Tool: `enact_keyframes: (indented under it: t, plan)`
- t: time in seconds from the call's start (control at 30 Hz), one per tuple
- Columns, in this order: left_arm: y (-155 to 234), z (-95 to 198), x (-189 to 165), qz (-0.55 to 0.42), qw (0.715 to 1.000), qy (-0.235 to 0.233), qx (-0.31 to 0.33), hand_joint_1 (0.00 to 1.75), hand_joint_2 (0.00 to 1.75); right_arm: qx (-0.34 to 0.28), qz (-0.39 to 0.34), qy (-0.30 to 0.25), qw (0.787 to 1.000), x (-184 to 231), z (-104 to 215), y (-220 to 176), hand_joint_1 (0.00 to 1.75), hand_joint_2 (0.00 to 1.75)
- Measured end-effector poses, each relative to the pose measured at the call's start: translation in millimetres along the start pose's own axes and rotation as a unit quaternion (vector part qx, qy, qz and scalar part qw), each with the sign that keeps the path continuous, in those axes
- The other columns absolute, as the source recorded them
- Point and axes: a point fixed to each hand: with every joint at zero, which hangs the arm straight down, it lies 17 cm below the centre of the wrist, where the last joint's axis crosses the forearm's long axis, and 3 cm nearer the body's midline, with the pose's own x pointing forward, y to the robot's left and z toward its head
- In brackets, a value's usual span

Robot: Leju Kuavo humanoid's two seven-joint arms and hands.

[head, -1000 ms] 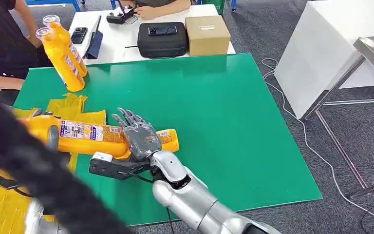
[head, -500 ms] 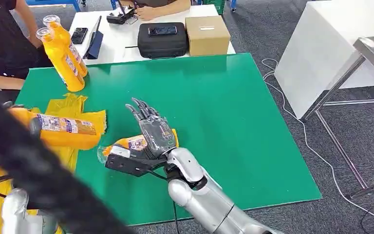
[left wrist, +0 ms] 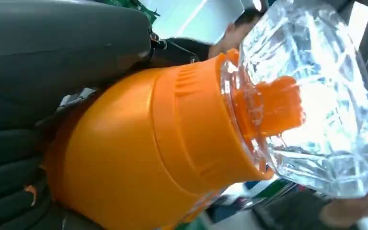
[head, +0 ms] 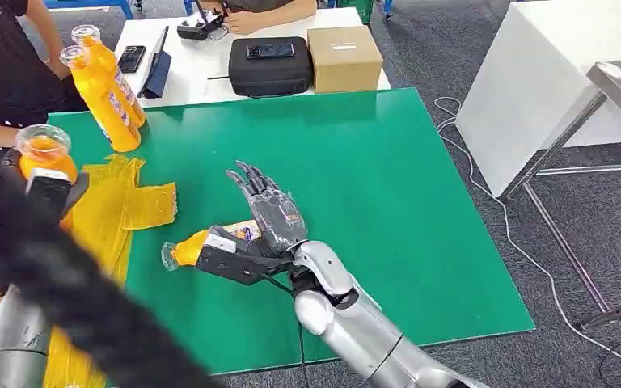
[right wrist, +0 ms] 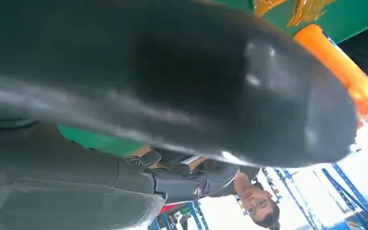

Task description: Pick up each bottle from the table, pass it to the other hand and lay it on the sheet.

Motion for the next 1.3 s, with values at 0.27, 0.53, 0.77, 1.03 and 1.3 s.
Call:
enact_keyframes:
  t: [0.27, 0.53, 0.77, 1.03, 1.3]
  plan:
    - [-53, 22, -44, -0.077, 0.992, 0.026, -0.098, 1.75, 1.75, 0.004, -0.004, 0.001, 1.000, -3, 2, 1, 0.00, 0.00]
    - [-107, 85, -70, -0.182, 0.960, 0.000, -0.212, 1.75, 1.75, 0.010, -0.008, 0.000, 1.000, -3, 3, 4, 0.00, 0.00]
    - [-139, 136, -78, -0.233, 0.927, -0.044, -0.291, 1.33, 1.75, 0.016, -0.004, -0.002, 1.000, -3, 6, 8, 0.00, 0.00]
    - [-151, 160, -88, -0.245, 0.909, -0.042, -0.334, 0.00, 0.00, 0.024, -0.003, -0.004, 1.000, -2, 7, 12, 0.00, 0.00]
    - [-153, 174, -94, -0.225, 0.909, -0.033, -0.350, 0.00, 0.00, 0.031, -0.002, -0.006, 1.000, -1, 8, 16, 0.00, 0.00]
